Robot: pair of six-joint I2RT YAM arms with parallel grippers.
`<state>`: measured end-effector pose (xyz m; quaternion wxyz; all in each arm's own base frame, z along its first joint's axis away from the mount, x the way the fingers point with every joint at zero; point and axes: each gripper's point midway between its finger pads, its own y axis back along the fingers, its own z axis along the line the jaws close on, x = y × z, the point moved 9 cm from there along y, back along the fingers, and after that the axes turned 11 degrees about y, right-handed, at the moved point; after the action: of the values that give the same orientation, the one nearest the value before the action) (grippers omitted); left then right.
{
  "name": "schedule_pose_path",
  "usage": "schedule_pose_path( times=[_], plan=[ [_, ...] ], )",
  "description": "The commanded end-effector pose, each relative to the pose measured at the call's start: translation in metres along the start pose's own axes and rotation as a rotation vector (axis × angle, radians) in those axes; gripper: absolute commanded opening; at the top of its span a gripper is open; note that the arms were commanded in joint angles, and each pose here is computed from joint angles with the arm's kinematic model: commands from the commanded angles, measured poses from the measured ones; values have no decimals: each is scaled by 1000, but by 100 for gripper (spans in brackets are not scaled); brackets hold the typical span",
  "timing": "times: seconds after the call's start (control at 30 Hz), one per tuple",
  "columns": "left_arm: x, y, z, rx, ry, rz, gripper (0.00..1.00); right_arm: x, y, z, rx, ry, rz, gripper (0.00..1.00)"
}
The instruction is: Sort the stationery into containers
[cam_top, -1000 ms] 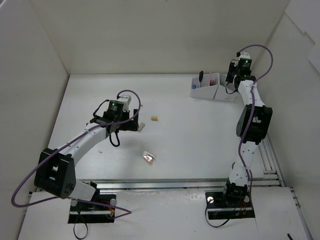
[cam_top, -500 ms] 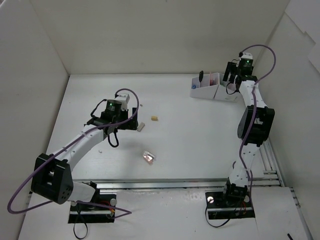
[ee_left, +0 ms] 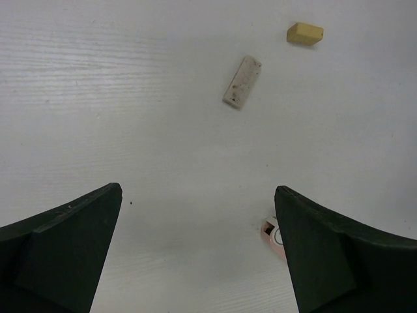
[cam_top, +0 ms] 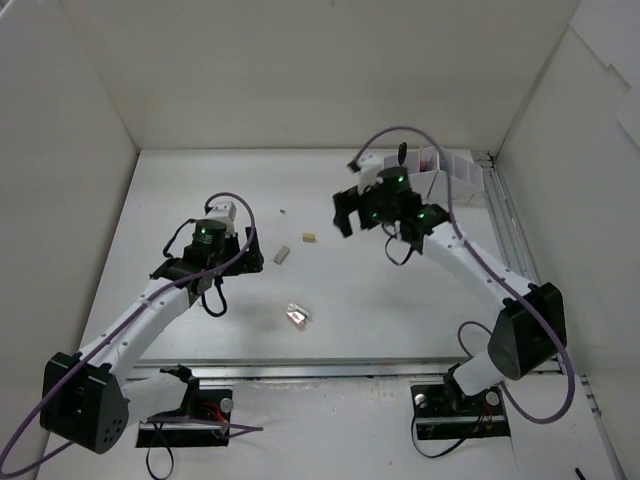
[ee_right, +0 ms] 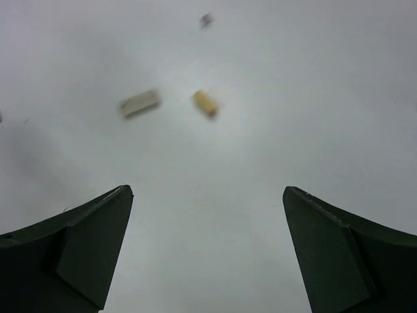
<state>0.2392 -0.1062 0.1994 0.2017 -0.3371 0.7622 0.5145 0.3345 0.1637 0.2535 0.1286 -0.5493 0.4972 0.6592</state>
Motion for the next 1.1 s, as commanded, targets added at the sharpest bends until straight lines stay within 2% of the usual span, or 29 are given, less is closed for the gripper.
schedule_pose_path(
  times=[0.0,0.13,0.3,0.47,0.57,0.67,0.73,0.77,0.8,0.9,1.07],
  plan=[
    [-1,14,0,5,110,-56,99,26,3,80,-232,70,50,98],
    [19,24,11,-28,150,-15,100,57,0,159,-397,147,151,98],
    [32,37,19,-20,199,-37,99,99,-9,224,-435,279,270,98],
    [46,43,26,-6,214,-32,100,124,-32,235,-264,330,334,98],
    [48,46,28,-18,214,-32,99,129,-42,235,-159,328,325,98],
    [48,49,29,-20,208,-42,99,133,-48,236,-126,314,313,94],
    [47,51,29,-22,204,-46,100,133,-48,239,-129,310,303,81],
    [46,51,29,-22,200,-50,100,131,-47,241,-139,304,293,70],
    [45,51,29,-20,197,-52,99,130,-46,241,-142,303,286,53],
    [45,50,29,-23,190,-48,99,122,-41,238,-120,283,258,30],
    [40,48,26,-24,181,-50,99,104,-35,218,-46,177,200,21]
  ],
)
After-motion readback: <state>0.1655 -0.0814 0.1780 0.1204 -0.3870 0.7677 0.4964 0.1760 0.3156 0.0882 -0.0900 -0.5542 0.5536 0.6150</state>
